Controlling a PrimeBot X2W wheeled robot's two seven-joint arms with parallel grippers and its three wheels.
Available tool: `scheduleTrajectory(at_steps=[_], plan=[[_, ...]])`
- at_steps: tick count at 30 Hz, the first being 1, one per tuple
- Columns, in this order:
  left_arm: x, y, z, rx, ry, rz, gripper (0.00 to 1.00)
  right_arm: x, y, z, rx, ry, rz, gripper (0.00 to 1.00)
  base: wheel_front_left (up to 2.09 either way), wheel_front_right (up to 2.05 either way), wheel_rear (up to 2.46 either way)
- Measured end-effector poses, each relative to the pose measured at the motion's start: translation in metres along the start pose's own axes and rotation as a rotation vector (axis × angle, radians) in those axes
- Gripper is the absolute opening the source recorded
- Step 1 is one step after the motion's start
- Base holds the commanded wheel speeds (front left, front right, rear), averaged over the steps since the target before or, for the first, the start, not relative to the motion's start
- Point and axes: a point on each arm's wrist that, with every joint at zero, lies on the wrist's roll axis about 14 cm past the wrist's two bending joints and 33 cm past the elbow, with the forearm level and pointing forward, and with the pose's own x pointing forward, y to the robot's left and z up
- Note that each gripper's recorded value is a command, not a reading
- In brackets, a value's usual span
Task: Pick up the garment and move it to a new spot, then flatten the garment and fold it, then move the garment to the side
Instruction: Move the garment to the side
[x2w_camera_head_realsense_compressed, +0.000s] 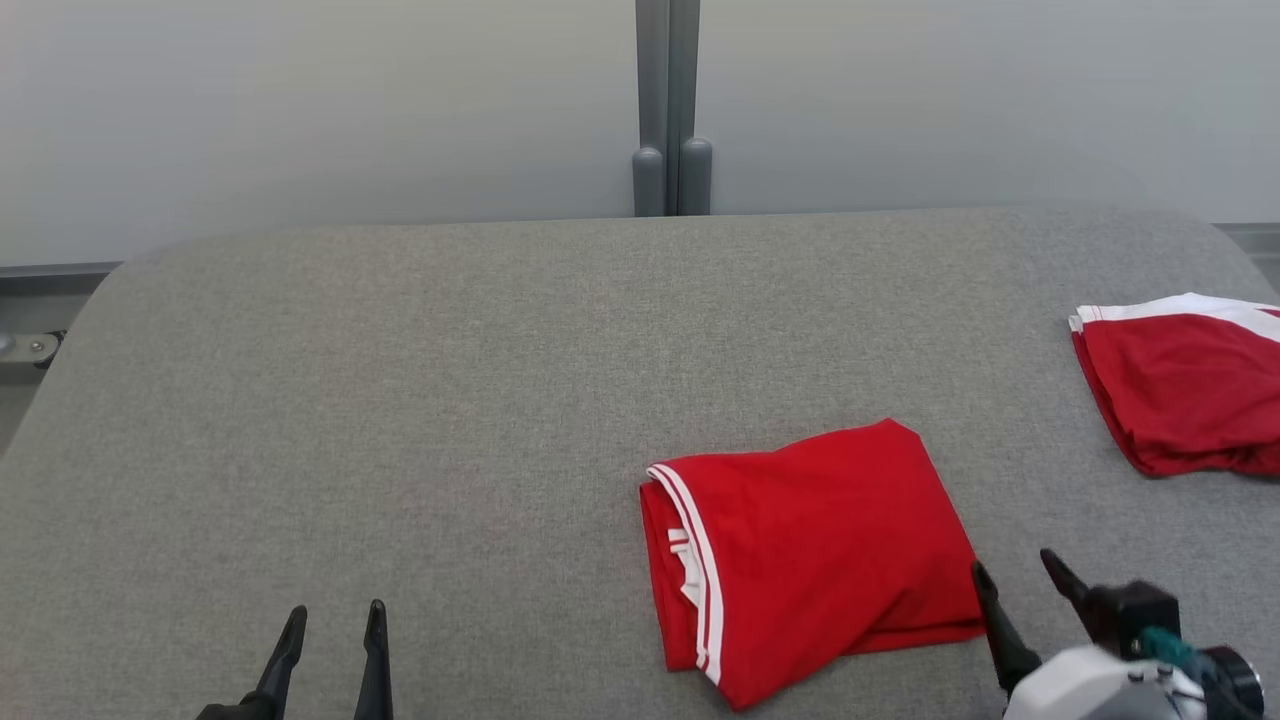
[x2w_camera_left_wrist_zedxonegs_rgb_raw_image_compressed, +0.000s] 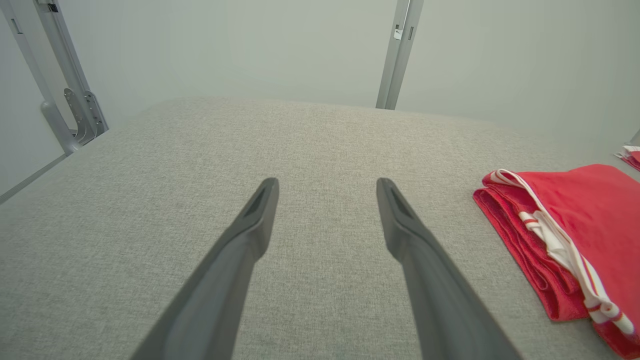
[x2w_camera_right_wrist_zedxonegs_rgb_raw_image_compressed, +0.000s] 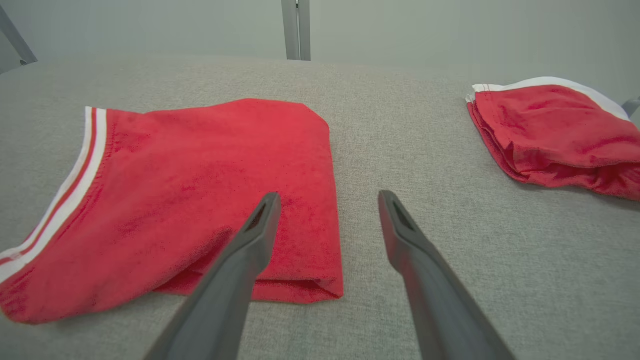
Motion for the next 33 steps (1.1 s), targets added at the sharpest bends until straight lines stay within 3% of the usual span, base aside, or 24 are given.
scheduleTrajectory(at_steps=[6, 15, 20, 25, 26, 33], plan=[[0.001, -0.002, -0.002, -0.026, 0.006, -0.001, 1.00, 0.041, -0.005, 0.014, 0.031, 0.149, 0.041, 1.00, 0.00, 0.00, 0.00], [-0.002, 0.003, -0.014, -0.025, 0.048, 0.018, 1.00, 0.059, -0.002, -0.022, 0.074, 0.454, 0.095, 1.00, 0.00, 0.00, 0.00], [0.002, 0.007, -0.015, -0.024, 0.055, 0.030, 1.00, 0.067, -0.004, -0.041, 0.130, 0.539, 0.074, 1.00, 0.00, 0.00, 0.00], [0.006, 0.008, -0.017, -0.023, 0.064, 0.035, 1.00, 0.074, 0.017, -0.056, 0.234, 0.600, 0.106, 0.98, 0.00, 0.00, 0.00], [0.006, 0.008, -0.017, -0.023, 0.064, 0.035, 1.00, 0.075, 0.019, -0.055, 0.258, 0.600, 0.112, 0.00, 0.00, 0.00, 0.00], [0.014, 0.000, -0.017, -0.027, 0.065, 0.010, 1.00, 0.081, 0.034, -0.031, 0.238, 0.529, 0.206, 0.00, 0.00, 0.00, 0.00]])
